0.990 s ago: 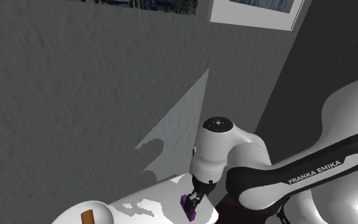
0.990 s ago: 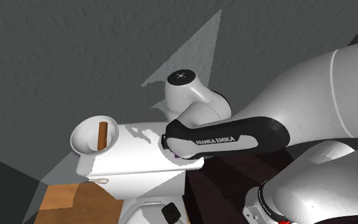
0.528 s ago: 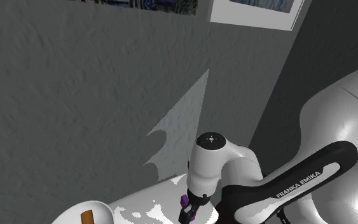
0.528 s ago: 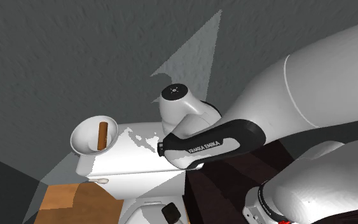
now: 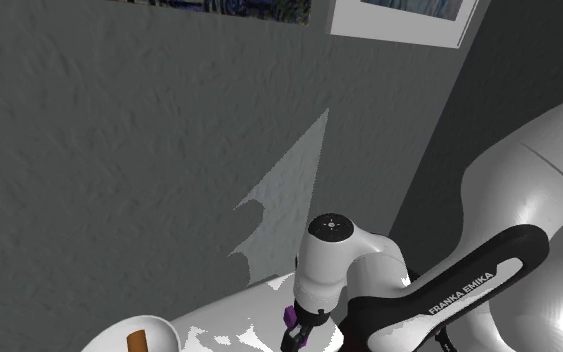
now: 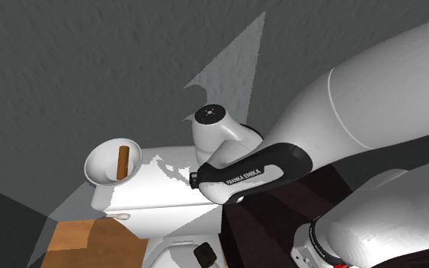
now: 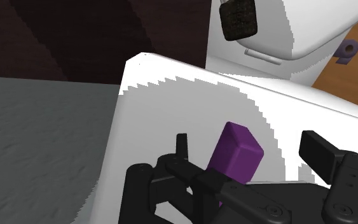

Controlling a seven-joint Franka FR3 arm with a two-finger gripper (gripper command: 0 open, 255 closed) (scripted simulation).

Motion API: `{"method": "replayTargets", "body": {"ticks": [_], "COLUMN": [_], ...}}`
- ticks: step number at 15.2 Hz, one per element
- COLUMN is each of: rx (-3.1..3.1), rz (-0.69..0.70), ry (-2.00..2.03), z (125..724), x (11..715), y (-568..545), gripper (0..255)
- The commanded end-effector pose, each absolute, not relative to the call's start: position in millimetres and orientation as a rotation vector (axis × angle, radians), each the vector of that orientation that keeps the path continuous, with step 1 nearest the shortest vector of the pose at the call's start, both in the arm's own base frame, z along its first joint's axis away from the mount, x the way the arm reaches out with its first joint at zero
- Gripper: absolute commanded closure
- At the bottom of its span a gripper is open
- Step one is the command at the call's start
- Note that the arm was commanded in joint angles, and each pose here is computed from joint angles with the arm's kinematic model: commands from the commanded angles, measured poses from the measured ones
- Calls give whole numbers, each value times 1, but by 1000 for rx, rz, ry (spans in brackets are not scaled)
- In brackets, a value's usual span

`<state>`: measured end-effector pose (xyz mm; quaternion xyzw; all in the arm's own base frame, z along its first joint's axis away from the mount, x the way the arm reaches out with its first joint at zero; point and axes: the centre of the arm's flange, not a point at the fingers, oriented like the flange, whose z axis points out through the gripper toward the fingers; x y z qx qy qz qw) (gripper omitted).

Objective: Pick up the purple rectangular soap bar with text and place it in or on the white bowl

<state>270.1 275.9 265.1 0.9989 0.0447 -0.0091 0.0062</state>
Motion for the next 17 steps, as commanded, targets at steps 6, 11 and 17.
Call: {"method": "replayTargets", "body": {"ticks": [6, 11, 17], "rx": [3126, 3126, 3126], "rz": [-29, -28, -28], "ry": [140, 140, 140], "z": [265, 265, 297], "x": [270, 270, 270], "y": [276, 276, 276], "gripper": [255, 255, 255]}}
